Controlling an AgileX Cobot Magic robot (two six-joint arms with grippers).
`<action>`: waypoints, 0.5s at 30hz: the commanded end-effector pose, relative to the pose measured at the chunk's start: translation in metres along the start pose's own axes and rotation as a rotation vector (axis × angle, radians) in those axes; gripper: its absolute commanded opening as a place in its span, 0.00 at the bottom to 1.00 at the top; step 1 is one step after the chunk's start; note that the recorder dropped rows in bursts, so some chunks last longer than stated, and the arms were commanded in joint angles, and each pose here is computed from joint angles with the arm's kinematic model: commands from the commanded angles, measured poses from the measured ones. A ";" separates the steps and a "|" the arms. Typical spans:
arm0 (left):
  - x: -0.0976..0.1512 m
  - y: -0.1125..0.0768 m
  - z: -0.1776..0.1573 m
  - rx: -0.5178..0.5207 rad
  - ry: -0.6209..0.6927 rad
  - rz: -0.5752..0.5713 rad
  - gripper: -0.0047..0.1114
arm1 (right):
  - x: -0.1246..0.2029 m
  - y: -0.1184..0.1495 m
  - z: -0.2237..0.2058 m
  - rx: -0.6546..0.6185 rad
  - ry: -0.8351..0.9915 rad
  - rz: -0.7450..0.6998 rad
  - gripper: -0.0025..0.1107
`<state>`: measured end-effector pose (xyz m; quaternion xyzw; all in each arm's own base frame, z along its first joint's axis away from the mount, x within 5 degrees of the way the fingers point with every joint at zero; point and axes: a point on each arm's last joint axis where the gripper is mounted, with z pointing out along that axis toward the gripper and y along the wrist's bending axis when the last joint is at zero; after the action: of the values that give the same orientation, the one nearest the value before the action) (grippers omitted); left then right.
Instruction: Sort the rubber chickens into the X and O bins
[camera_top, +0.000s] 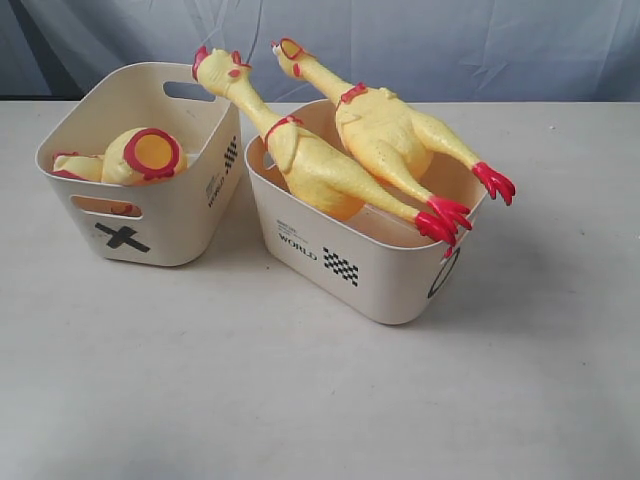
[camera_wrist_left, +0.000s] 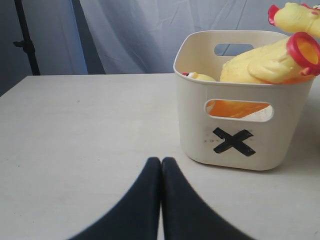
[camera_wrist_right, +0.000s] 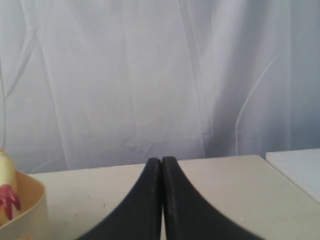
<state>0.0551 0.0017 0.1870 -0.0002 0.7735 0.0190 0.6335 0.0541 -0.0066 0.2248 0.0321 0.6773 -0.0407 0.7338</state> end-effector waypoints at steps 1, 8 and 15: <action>-0.002 0.000 -0.001 0.006 -0.016 -0.008 0.04 | 0.004 0.006 0.000 -0.063 -0.092 0.114 0.01; -0.002 0.000 -0.001 0.006 -0.016 -0.008 0.04 | 0.011 0.003 0.001 -0.027 -0.014 0.100 0.01; -0.002 0.000 -0.001 0.006 -0.016 -0.008 0.04 | 0.019 0.001 0.000 -0.010 0.079 0.055 0.01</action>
<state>0.0551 0.0017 0.1870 -0.0002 0.7735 0.0190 0.6335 0.0564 -0.0053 0.2113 0.0544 0.6865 -0.0054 0.7250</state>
